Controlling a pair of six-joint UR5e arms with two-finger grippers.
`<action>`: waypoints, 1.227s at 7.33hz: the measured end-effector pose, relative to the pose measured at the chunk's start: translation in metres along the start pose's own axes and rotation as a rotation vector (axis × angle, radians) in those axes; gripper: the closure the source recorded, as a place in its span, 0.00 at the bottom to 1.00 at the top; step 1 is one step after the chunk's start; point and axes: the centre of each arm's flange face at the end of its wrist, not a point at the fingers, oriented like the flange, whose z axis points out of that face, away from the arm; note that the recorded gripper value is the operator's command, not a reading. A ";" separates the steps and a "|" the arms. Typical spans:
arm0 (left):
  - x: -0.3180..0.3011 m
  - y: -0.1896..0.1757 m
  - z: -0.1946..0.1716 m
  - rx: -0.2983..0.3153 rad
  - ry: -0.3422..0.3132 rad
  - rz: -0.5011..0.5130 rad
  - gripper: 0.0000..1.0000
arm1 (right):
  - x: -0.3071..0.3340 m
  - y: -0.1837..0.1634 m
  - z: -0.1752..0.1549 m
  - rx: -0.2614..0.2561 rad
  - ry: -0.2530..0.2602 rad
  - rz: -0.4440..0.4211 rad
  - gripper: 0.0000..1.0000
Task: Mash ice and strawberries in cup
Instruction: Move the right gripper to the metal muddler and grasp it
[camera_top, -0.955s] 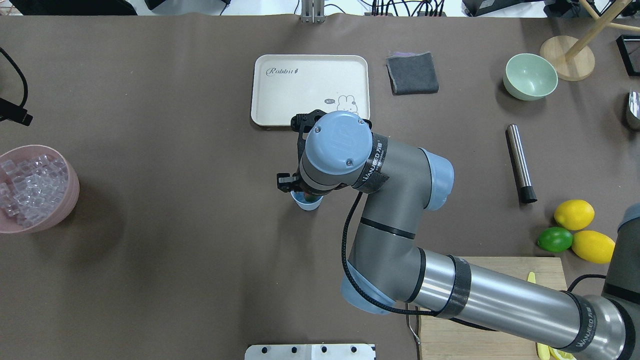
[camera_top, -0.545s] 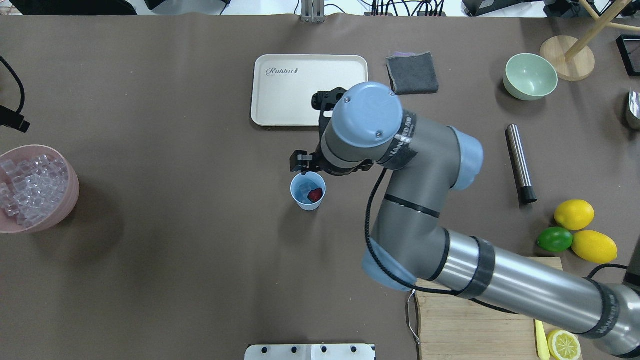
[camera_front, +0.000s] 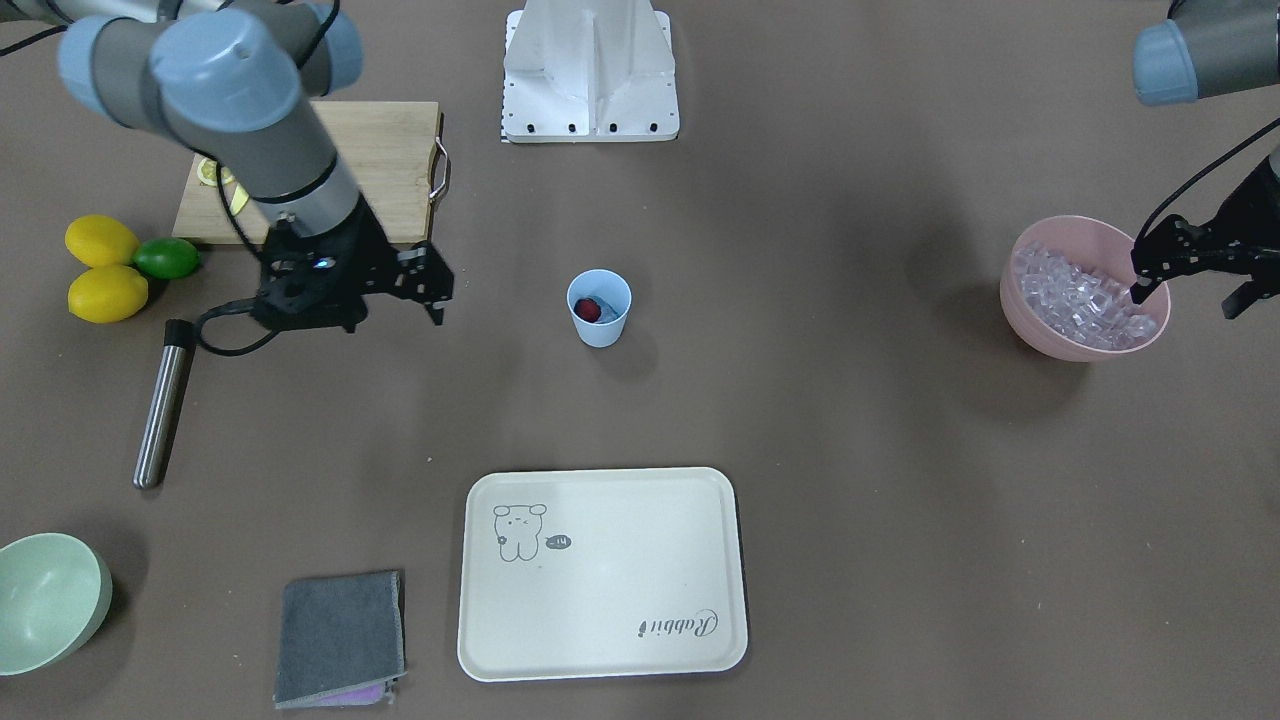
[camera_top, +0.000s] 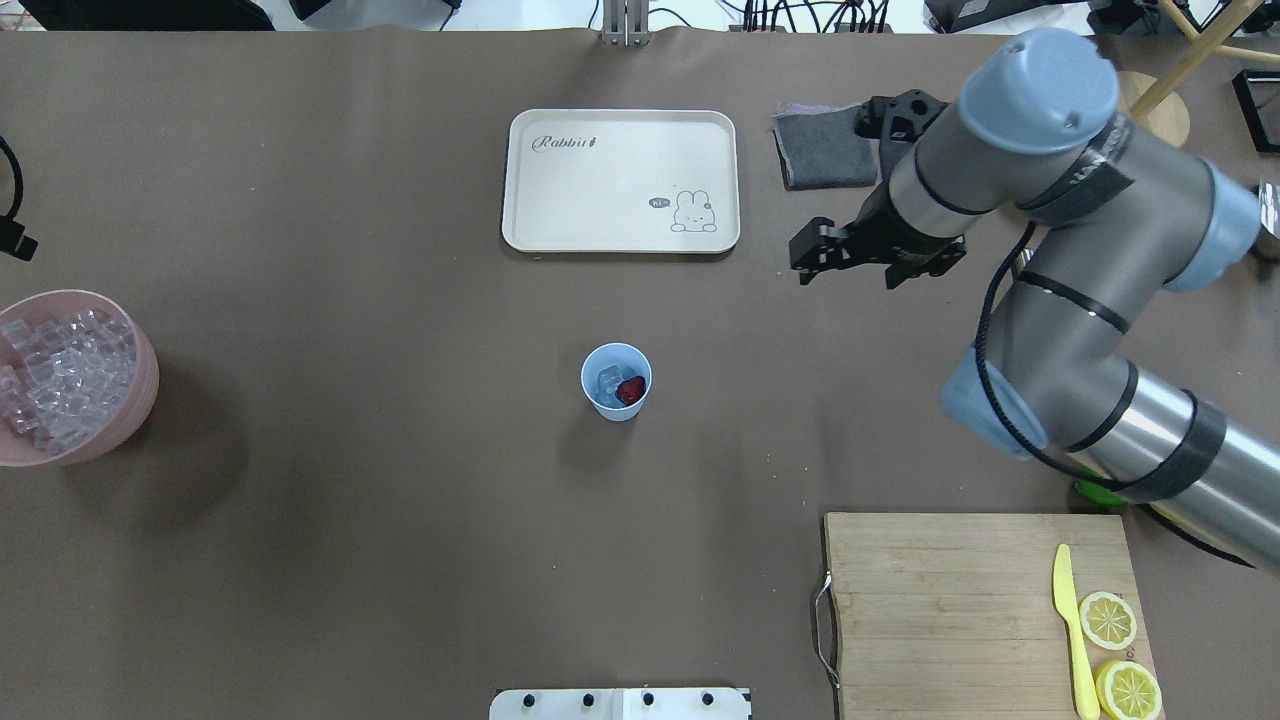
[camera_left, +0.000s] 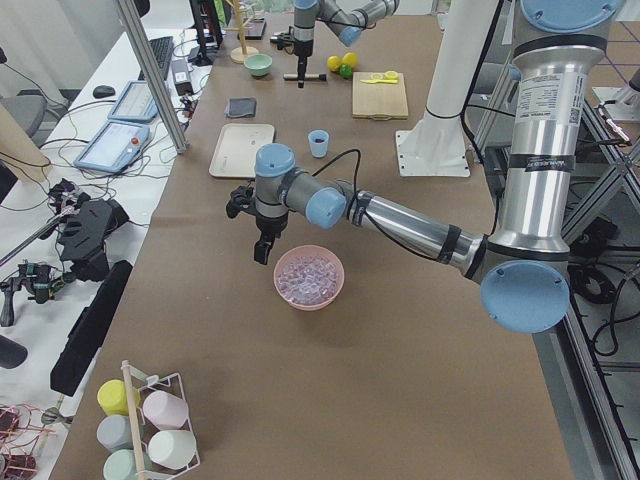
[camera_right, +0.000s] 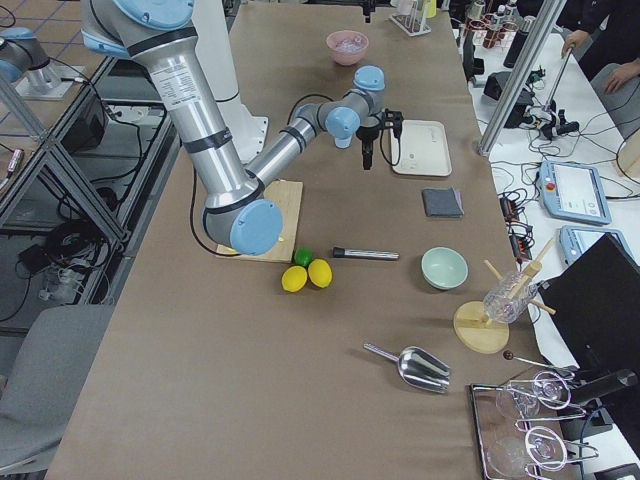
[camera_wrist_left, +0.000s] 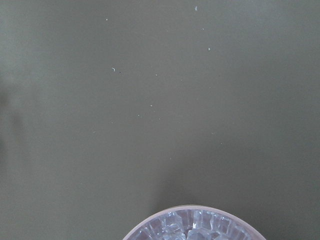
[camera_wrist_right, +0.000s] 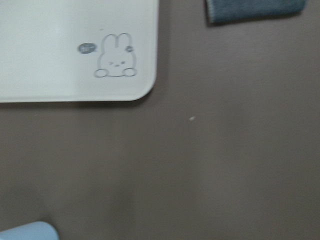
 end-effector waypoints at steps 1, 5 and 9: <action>-0.004 -0.001 0.000 0.000 -0.004 -0.011 0.03 | 0.051 -0.024 0.005 -0.046 0.017 -0.002 0.02; -0.018 -0.002 -0.008 0.016 -0.012 -0.048 0.03 | 0.217 -0.095 0.052 -0.203 0.068 0.032 0.07; -0.012 -0.003 -0.021 0.044 -0.009 -0.052 0.03 | 0.245 -0.097 0.083 -0.277 0.056 0.059 0.12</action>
